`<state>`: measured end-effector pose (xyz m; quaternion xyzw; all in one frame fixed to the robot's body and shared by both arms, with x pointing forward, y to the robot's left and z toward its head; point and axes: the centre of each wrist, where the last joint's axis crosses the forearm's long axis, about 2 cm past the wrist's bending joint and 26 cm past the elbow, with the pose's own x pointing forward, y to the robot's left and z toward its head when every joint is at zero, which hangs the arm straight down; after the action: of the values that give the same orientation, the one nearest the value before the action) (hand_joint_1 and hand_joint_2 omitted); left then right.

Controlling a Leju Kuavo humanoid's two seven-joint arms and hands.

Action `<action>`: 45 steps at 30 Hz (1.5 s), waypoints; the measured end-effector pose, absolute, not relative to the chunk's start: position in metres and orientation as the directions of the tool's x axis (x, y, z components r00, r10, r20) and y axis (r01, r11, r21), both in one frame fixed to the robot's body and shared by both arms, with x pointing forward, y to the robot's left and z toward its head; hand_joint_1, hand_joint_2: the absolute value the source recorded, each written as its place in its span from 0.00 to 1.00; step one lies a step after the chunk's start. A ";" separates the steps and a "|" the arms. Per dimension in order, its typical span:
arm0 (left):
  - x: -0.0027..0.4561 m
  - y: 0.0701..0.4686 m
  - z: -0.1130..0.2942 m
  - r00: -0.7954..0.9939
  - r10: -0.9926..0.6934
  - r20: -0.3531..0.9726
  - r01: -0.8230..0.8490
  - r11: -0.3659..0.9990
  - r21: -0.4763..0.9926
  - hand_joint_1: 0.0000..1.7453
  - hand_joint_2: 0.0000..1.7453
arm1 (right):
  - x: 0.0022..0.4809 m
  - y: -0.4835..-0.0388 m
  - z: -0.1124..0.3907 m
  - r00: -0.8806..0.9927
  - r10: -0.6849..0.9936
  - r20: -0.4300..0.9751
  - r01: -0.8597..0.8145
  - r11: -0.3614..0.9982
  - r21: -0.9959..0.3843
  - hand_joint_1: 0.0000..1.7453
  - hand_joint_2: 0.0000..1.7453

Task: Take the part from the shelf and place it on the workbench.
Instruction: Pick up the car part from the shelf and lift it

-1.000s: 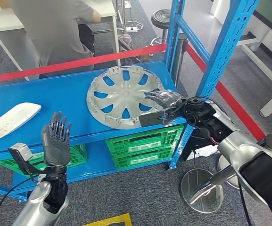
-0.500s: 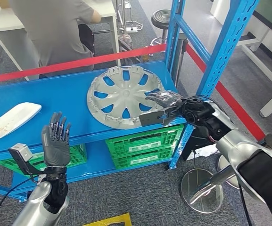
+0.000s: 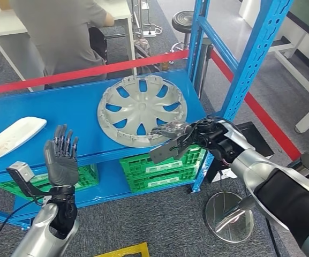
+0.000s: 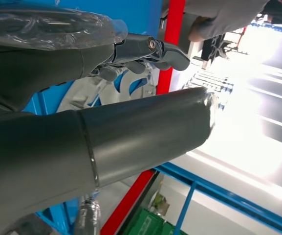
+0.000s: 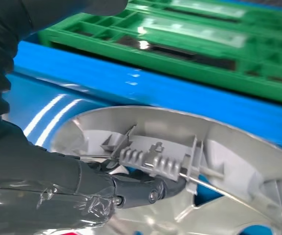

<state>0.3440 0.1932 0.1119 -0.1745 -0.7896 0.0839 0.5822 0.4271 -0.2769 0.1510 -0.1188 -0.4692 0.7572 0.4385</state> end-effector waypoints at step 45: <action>0.352 0.195 0.110 -0.262 0.374 0.890 0.159 0.926 -0.342 0.00 0.00 | 0.428 -0.266 0.136 -0.558 0.788 0.259 -0.559 -0.127 -0.819 1.00 1.00</action>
<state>0.3519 0.1950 0.1095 -0.1687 -0.7891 0.0920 0.5834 0.4277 -0.2658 0.1361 -0.1193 -0.4794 0.7411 0.4546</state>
